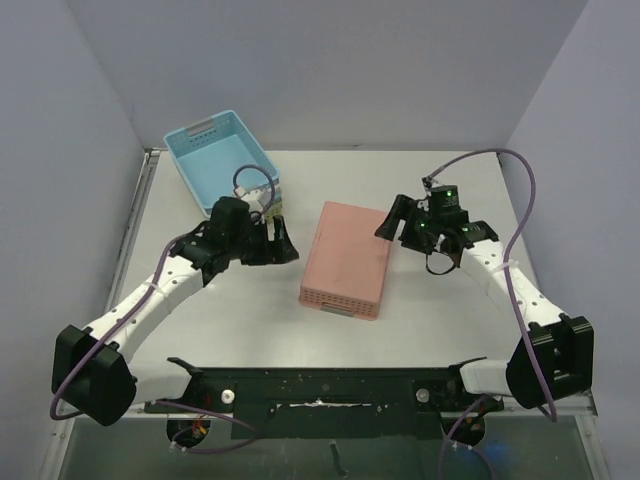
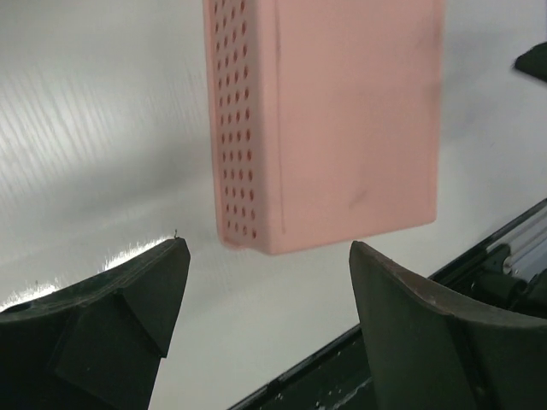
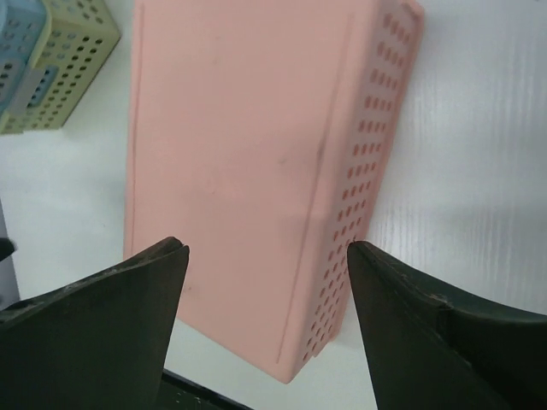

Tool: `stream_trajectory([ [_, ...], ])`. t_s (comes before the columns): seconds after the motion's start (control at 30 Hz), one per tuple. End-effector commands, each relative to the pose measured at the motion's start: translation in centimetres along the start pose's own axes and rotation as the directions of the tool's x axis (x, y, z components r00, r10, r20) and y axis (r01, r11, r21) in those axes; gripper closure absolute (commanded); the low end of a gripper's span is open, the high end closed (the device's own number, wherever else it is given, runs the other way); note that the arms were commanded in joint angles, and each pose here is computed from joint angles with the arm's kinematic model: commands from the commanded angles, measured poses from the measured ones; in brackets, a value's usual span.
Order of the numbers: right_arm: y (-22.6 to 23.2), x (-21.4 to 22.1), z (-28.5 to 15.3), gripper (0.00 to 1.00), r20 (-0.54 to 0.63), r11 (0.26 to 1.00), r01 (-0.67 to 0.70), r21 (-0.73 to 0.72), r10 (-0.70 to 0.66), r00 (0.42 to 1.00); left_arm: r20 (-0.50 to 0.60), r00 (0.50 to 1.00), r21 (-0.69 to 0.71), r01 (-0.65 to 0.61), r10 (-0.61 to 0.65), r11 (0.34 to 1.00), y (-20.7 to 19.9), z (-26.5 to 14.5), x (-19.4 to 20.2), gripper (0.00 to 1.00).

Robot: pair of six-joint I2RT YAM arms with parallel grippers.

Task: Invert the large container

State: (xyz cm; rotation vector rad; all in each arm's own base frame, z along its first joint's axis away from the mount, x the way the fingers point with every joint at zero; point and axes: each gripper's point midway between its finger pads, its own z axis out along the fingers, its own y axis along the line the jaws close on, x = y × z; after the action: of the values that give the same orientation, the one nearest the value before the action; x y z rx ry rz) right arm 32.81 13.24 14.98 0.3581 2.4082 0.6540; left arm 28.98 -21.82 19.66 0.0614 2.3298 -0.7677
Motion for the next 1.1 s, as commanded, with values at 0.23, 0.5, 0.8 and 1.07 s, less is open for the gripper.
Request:
stream_trajectory([
  [0.23, 3.6, -3.4, -4.0, 0.21, 0.146, 0.975, 0.198, 0.101, -0.212, 0.966, -0.246, 0.969, 0.101, 0.004, 0.021, 0.995, -0.4, 5.0, 9.7, 0.26],
  [0.5, 3.7, -4.8, -6.6, 0.21, 0.235, 0.976, 0.176, 0.131, -0.203, 0.951, -0.243, 0.970, 0.247, 0.038, 0.024, 0.968, -5.1, 11.9, 7.5, 0.31],
  [0.8, 2.6, -6.8, -11.9, 0.21, 0.343, 0.952, 0.193, 0.238, -0.268, 0.900, -0.250, 0.949, 0.378, -0.086, 0.192, 0.922, -13.7, 20.6, 3.0, 0.32],
  [1.07, 2.4, -7.9, -15.7, 0.21, 0.490, 0.961, 0.152, 0.231, -0.250, 0.835, -0.085, 0.969, 0.340, -0.190, 0.231, 0.921, -14.6, 13.8, -5.5, 0.32],
])
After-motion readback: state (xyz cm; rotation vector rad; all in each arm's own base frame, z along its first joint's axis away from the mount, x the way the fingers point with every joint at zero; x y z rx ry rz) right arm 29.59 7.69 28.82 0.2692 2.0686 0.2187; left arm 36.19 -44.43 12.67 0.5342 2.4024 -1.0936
